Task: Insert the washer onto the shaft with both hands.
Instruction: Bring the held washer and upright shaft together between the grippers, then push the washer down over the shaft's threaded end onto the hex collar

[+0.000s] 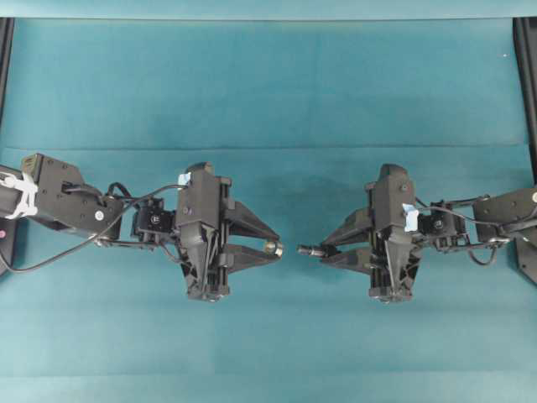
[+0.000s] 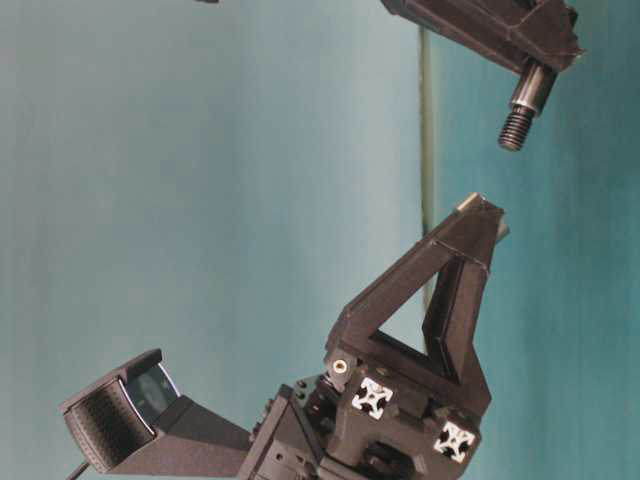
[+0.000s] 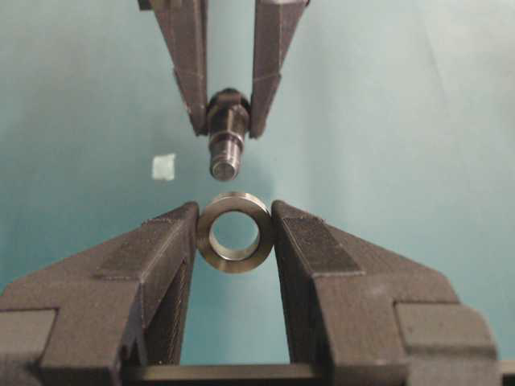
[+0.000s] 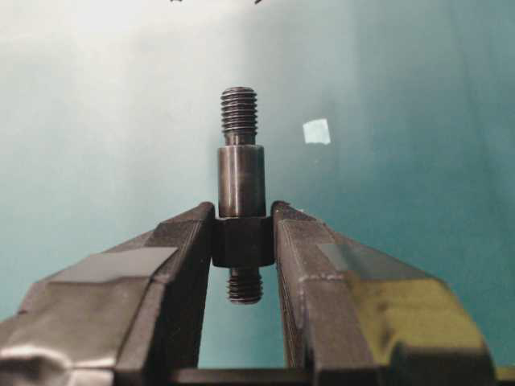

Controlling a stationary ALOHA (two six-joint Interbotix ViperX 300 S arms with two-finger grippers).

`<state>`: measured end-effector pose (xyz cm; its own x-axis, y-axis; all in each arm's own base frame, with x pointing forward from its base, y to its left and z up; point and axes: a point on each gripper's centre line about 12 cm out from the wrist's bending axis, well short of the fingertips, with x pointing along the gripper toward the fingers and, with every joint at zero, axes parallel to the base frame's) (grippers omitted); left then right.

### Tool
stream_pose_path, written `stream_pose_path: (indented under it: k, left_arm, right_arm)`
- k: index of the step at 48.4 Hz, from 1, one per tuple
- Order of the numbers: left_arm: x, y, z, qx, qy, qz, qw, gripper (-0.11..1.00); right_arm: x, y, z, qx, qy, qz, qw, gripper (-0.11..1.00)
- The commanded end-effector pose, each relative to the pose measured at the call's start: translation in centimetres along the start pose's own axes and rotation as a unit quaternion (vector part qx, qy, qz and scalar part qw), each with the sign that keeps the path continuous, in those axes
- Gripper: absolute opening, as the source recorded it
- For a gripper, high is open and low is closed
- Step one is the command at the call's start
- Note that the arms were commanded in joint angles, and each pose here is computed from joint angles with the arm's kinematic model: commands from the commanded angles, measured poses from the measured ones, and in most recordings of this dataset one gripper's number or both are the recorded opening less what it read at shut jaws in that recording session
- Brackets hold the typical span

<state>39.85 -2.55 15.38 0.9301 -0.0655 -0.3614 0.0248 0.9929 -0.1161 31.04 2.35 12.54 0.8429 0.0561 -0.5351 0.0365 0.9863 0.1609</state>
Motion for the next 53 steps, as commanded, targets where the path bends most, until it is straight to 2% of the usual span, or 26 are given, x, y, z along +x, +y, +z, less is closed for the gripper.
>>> stream_pose_path:
  k: [1, 53]
  left_arm:
    - [0.1, -0.3, 1.0, 0.001, -0.018, -0.004, 0.9998, 0.37]
    - [1.9, -0.2, 1.0, 0.001, -0.017, -0.004, 0.9999, 0.37]
  right_arm:
    - [0.1, 0.3, 0.9, 0.005, -0.016, 0.004, 0.9998, 0.00]
    - [0.7, 0.5, 1.4, 0.004, -0.021, 0.006, 0.9998, 0.00]
